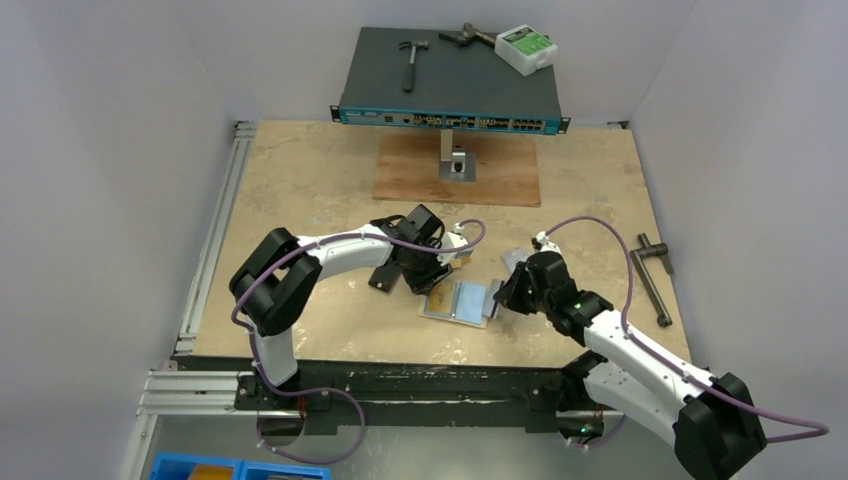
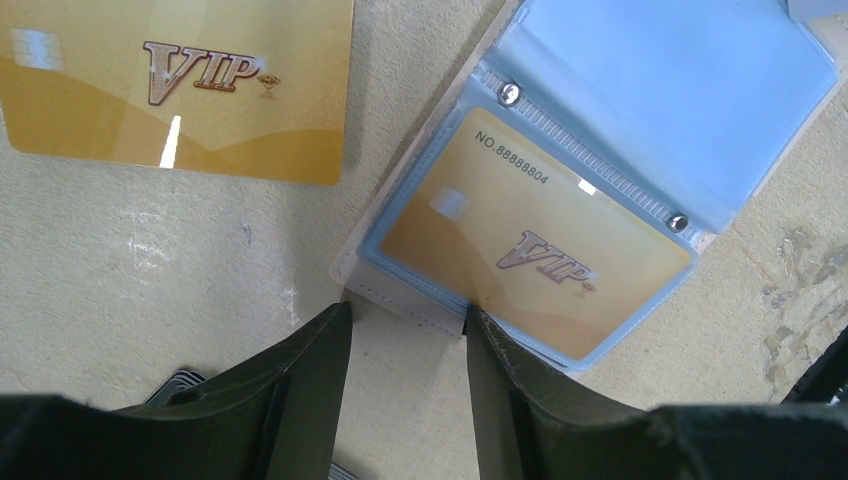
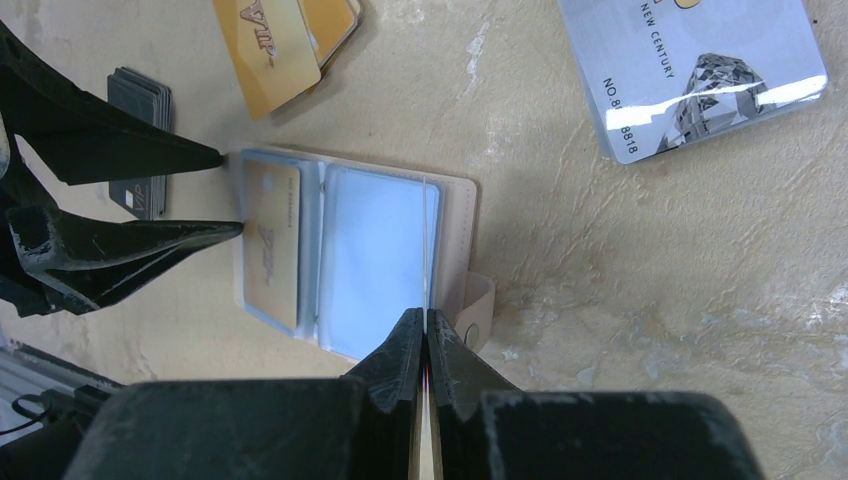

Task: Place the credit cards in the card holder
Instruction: Insert the credit card into the card holder.

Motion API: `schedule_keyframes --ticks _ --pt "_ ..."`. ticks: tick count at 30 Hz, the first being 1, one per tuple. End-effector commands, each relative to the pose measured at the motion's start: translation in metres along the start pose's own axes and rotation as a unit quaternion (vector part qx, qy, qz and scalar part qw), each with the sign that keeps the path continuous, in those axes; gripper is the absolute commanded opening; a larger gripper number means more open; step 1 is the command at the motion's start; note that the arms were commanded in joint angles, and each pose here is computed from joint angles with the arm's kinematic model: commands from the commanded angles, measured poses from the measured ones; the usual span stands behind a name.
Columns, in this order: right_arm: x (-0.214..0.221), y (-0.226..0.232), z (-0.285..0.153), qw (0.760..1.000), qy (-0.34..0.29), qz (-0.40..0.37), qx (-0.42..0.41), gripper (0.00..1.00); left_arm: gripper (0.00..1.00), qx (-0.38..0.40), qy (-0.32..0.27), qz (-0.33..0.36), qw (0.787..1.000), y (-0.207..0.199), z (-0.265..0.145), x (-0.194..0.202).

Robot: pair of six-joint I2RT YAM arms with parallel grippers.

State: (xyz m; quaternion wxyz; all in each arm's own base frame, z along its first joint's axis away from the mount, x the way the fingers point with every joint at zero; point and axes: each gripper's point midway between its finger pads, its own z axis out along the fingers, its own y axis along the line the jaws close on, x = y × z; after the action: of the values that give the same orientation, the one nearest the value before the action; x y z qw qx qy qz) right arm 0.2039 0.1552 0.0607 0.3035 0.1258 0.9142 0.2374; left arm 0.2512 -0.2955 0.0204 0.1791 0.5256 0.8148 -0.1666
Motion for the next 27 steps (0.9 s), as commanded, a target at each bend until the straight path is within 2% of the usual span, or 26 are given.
schedule_keyframes --ticks 1,15,27 --pt "-0.004 0.002 0.000 1.000 -0.012 -0.003 -0.006 0.00 0.45 -0.007 0.002 0.018 1.000 -0.001 -0.006 0.001" --pt "-0.004 -0.006 0.003 1.000 -0.019 -0.003 0.010 0.00 0.45 -0.006 0.002 0.019 1.000 -0.002 -0.006 0.000" --pt "0.010 -0.008 0.013 1.000 0.002 0.006 -0.002 0.00 0.45 -0.006 0.003 0.024 1.000 -0.003 -0.006 0.000"
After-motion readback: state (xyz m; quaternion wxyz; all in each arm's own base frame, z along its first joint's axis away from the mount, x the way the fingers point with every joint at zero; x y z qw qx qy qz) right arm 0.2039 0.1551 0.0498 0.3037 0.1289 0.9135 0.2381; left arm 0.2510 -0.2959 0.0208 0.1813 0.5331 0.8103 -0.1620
